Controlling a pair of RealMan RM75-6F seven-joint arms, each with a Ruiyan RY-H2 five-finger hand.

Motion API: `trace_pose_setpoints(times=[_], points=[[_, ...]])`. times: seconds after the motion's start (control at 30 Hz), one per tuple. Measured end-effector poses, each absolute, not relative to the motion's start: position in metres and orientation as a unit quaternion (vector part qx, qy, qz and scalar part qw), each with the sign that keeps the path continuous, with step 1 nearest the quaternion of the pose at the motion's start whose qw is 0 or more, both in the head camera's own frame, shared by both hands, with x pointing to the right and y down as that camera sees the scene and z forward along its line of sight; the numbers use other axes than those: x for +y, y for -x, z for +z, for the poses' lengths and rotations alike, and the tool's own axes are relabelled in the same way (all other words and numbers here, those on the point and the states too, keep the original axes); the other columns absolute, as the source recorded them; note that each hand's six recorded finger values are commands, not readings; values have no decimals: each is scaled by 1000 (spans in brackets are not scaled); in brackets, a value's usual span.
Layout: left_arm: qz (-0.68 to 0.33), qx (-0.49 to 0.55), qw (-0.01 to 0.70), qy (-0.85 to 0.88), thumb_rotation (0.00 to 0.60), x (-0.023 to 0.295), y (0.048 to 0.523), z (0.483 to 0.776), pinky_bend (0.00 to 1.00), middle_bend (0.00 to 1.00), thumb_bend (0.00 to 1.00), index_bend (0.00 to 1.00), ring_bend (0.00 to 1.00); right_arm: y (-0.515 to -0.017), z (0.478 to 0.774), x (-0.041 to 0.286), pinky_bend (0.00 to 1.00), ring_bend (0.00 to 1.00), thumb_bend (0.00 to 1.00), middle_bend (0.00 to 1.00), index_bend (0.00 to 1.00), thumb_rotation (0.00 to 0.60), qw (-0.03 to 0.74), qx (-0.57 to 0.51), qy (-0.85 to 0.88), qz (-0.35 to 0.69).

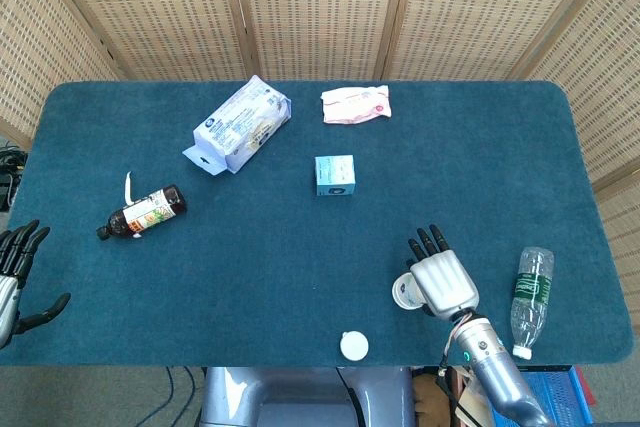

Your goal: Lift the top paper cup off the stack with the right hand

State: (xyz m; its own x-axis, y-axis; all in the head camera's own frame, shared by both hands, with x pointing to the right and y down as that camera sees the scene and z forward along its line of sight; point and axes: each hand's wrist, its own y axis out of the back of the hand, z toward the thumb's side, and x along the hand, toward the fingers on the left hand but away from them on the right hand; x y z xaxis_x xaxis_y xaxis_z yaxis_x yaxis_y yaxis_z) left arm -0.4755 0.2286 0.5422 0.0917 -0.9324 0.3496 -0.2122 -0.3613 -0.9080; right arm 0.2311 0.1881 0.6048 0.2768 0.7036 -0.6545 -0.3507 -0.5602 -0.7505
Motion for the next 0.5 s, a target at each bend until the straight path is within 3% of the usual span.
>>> trace_pose_setpoints(times=[0.5], points=[[-508, 444, 352, 649, 600, 228, 477, 540, 0, 0, 270, 0, 0, -225, 575, 176, 0, 0, 169, 188, 491, 600, 499, -123, 624, 589]])
